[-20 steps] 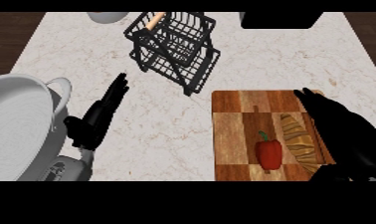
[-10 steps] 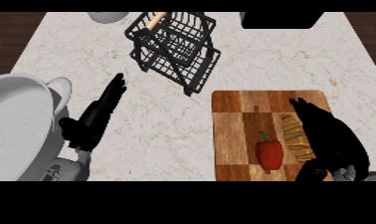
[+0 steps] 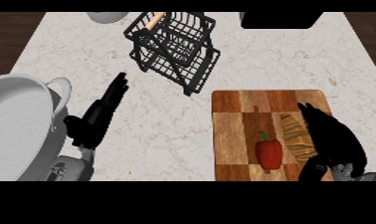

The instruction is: Pick the croissant from the cutting board and place it in the tiered basket

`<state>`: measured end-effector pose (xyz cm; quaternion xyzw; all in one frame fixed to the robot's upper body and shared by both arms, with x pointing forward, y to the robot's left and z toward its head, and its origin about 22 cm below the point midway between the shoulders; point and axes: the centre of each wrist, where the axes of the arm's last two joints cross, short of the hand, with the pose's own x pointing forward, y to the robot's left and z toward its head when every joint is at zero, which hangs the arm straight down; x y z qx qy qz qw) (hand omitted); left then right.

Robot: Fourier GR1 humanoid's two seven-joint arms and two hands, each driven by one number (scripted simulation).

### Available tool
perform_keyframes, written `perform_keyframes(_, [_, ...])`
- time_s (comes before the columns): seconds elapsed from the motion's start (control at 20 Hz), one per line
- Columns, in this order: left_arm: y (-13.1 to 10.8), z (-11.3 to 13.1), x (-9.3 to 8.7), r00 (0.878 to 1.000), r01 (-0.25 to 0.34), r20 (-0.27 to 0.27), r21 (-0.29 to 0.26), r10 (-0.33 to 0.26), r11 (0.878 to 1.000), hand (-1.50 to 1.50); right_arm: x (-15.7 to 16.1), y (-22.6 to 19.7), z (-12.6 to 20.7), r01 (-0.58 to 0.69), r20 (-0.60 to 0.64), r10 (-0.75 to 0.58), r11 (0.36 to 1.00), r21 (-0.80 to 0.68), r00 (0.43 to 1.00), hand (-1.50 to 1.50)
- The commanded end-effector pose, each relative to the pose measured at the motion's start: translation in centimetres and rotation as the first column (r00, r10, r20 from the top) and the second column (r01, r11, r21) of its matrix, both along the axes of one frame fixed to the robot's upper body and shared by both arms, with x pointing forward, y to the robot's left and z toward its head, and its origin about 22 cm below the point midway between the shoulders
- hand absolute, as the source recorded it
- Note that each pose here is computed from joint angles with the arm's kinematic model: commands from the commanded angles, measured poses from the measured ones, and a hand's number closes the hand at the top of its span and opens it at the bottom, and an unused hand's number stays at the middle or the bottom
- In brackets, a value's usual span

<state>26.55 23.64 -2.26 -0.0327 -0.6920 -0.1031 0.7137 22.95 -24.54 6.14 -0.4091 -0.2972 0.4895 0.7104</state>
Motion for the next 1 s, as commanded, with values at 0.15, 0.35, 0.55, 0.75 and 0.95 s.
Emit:
perform_keyframes(0.15, [-0.2,-0.6,0.9,1.000,0.003,-0.028,0.015,-0.003,1.000,0.00,-1.2,-1.0,-3.6,0.004,-0.011,-0.003,1.000,0.020,1.000,-1.50])
perform_keyframes(0.35, [0.7,0.0,-0.6,1.000,0.001,0.008,0.026,-0.001,1.000,0.00,-0.2,-1.2,-4.0,-0.009,-0.027,0.010,1.000,0.029,1.000,-1.50])
perform_keyframes(0.55, [1.6,-0.3,-0.7,1.000,0.015,0.006,0.005,-0.015,1.000,0.00,0.9,-1.4,-3.4,-0.010,-0.024,0.011,0.999,0.033,1.000,-1.50])
perform_keyframes(0.75, [-1.4,0.5,0.9,1.000,0.004,-0.016,-0.016,-0.005,1.000,0.00,1.5,-1.9,-4.6,-0.092,0.128,0.074,0.986,0.138,0.989,1.50])
perform_keyframes(0.95, [-1.6,0.6,-0.3,1.000,-0.001,0.012,0.008,0.001,1.000,0.00,2.4,-0.1,-5.4,-0.120,0.165,0.098,0.984,0.131,0.981,1.50])
